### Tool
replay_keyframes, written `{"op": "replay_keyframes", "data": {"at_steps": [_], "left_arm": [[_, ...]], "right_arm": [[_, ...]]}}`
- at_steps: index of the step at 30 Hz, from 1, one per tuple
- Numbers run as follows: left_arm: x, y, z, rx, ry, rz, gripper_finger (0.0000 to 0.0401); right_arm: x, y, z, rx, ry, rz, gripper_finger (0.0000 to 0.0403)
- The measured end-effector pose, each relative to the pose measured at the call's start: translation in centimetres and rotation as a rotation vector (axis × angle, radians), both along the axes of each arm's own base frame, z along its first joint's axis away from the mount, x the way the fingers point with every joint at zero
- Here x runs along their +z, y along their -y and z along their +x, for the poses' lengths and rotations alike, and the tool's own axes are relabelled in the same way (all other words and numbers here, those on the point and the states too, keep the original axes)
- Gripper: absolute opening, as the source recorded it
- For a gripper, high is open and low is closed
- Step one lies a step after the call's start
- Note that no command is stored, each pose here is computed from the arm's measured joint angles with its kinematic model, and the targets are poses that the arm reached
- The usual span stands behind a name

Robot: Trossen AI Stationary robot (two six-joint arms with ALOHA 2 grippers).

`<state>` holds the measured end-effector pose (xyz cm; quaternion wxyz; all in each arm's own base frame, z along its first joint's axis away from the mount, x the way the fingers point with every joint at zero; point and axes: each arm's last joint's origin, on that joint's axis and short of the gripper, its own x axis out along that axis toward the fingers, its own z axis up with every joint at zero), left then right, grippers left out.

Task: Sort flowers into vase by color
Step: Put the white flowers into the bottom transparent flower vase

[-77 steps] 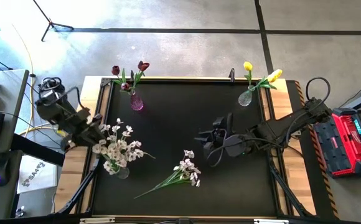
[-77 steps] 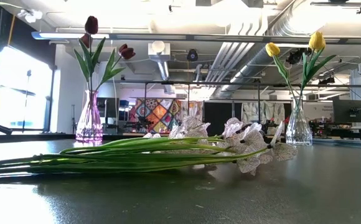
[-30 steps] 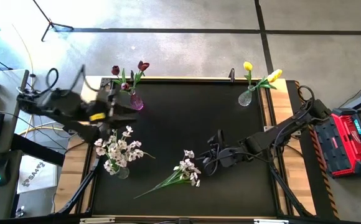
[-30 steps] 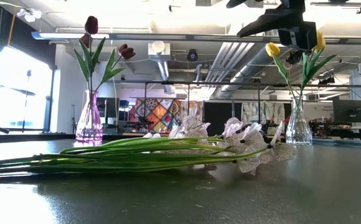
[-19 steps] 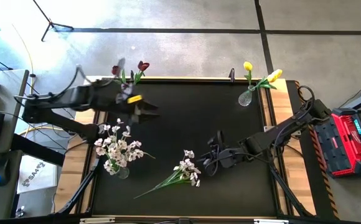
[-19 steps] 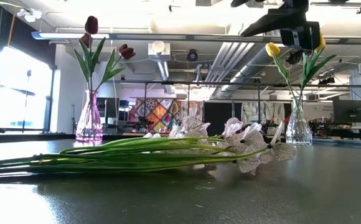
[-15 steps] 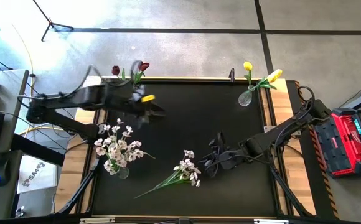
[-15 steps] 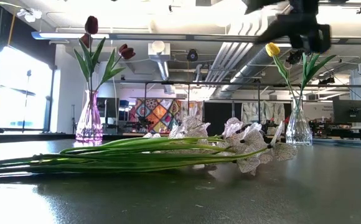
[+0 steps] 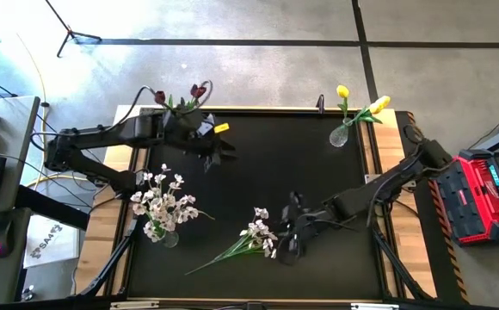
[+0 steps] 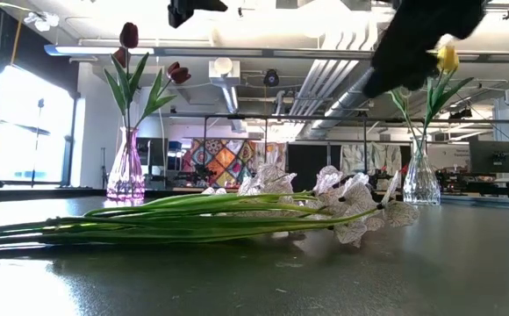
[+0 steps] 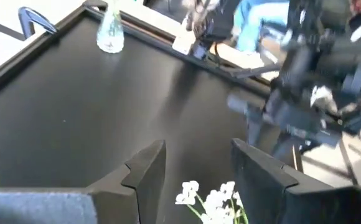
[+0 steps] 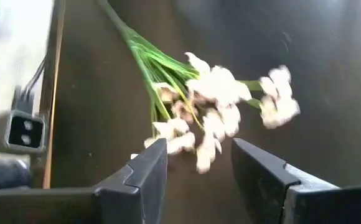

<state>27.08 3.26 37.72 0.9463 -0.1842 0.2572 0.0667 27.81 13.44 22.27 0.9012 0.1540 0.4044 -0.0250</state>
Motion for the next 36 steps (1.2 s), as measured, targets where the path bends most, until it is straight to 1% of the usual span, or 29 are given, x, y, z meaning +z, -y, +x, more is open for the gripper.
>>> {"op": "replay_keyframes", "data": {"at_steps": [3, 7, 9, 11, 15, 17, 21, 23, 25, 28, 30, 32, 36], "left_arm": [[0.7, -0.2, -0.8, 0.013, 0.03, -0.011, 0.0165], [1.5, 0.1, -1.9, 0.01, 0.053, -0.014, 0.0165], [1.7, 0.4, -2.4, 0.0, 0.05, -0.016, 0.0165], [1.7, 0.6, -3.2, -0.006, 0.018, -0.02, 0.0165], [1.8, 0.8, -4.8, -0.005, -0.034, -0.02, 0.0165], [2.0, 0.8, -5.2, -0.004, -0.03, -0.015, 0.0165], [2.7, 0.9, -6.2, -0.005, 0.009, -0.01, 0.0165], [2.8, 1.0, -6.6, -0.008, 0.016, -0.008, 0.0165], [2.9, 1.0, -6.9, -0.016, 0.015, 0.004, 0.0165], [3.1, 1.1, -7.2, -0.03, 0.019, 0.027, 0.0165], [3.0, 1.1, -7.2, -0.037, 0.015, 0.038, 0.0165], [2.9, 1.0, -7.1, -0.046, 0.007, 0.053, 0.0165], [2.8, 1.0, -7.0, -0.047, -0.008, 0.055, 0.0165]], "right_arm": [[-0.8, 0.3, 1.7, 0.141, 0.057, -0.107, 0.0167], [-1.6, 0.8, 4.7, 0.339, 0.148, -0.155, 0.017], [-2.3, 0.7, 5.9, 0.434, 0.159, -0.188, 0.0176], [-3.1, 0.4, 7.2, 0.493, 0.155, -0.239, 0.0185], [-4.0, -0.2, 10.0, 0.537, 0.167, -0.311, 0.0207], [-5.2, -0.4, 11.1, 0.552, 0.135, -0.329, 0.0214], [-7.6, -1.0, 13.0, 0.576, 0.082, -0.307, 0.0216], [-8.1, -1.3, 13.7, 0.583, 0.07, -0.299, 0.0214], [-8.8, -1.3, 14.1, 0.577, 0.016, -0.281, 0.0209], [-9.6, -1.0, 14.6, 0.557, -0.062, -0.24, 0.019], [-9.6, -0.7, 14.8, 0.541, -0.093, -0.218, 0.0164], [-9.6, -0.4, 14.8, 0.518, -0.121, -0.197, 0.0127], [-8.8, 0.6, 14.6, 0.439, -0.21, -0.154, 0.0033]]}}
